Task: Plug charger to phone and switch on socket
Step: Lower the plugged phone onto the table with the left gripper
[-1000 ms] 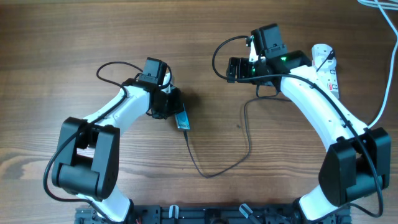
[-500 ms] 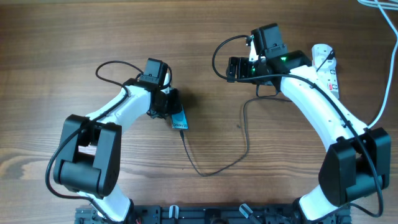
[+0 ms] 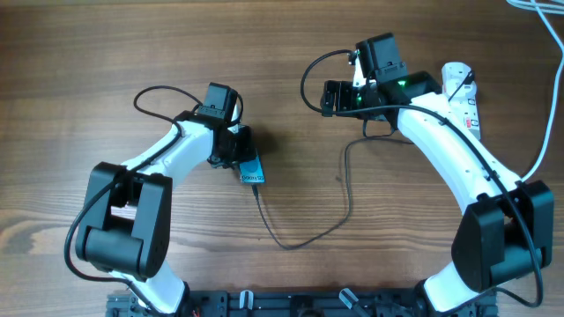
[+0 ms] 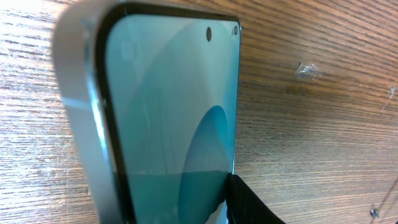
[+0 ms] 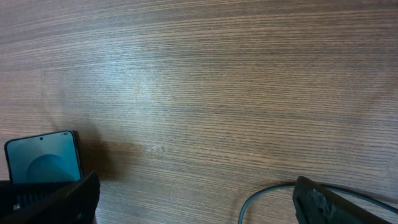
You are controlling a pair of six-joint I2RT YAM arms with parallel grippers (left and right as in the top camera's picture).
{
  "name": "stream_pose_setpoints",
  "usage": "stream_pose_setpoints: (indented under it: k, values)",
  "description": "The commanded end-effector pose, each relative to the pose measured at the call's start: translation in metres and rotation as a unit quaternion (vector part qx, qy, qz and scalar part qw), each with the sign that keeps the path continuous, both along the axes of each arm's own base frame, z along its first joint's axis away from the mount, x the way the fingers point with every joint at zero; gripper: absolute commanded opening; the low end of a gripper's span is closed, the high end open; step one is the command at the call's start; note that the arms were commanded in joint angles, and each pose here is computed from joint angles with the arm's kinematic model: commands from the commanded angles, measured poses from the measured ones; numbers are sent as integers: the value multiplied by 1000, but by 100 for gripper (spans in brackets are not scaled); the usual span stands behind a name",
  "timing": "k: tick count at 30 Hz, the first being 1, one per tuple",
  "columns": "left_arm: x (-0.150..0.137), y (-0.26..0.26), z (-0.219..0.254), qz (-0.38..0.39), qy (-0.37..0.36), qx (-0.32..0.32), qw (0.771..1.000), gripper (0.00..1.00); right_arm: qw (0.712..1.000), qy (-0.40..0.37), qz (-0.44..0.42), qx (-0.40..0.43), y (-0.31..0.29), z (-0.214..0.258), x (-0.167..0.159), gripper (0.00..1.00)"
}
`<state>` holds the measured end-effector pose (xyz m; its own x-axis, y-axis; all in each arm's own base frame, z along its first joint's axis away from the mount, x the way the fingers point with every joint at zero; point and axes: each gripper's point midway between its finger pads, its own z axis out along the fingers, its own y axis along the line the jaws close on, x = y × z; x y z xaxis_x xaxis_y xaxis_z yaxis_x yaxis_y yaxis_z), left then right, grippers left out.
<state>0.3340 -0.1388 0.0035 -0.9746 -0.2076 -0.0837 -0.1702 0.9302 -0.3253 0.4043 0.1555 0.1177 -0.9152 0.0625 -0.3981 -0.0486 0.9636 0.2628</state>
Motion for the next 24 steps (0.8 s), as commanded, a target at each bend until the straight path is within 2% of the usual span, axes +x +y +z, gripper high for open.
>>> stream_pose_setpoints:
  k: [1,5,8,13,17,19,20,22,24]
  values:
    - [-2,5,-7,1,7,15,1000,37,1000,-13,3,-9,-2,6,1,100]
    - [-2,5,-7,1,7,15,1000,40,1000,-12,3,-9,-2,6,0,100]
    - [-2,3,-7,-1,7,9,1000,34,1000,-13,3,-9,-2,6,1,100]
    - [3,-24,7,-18,2,-86,996,30,1000,-13,3,-9,-2,6,1,100]
    - [8,-29,-3,-18,7,-115,993,29,1000,-13,3,-9,-2,6,1,100]
    - [2,-42,-18,-27,34,-156,987,20,1000,-13,3,-9,-2,6,1,100]
    - [1,-48,-21,-32,41,-175,983,19,1000,-13,3,-9,-2,6,1,100]
    - [2,-55,-16,-39,38,-198,979,24,1000,-13,3,-9,-2,6,1,100]
    - [1,-57,-17,-49,35,-200,978,24,1000,-13,3,-9,-2,6,1,100]
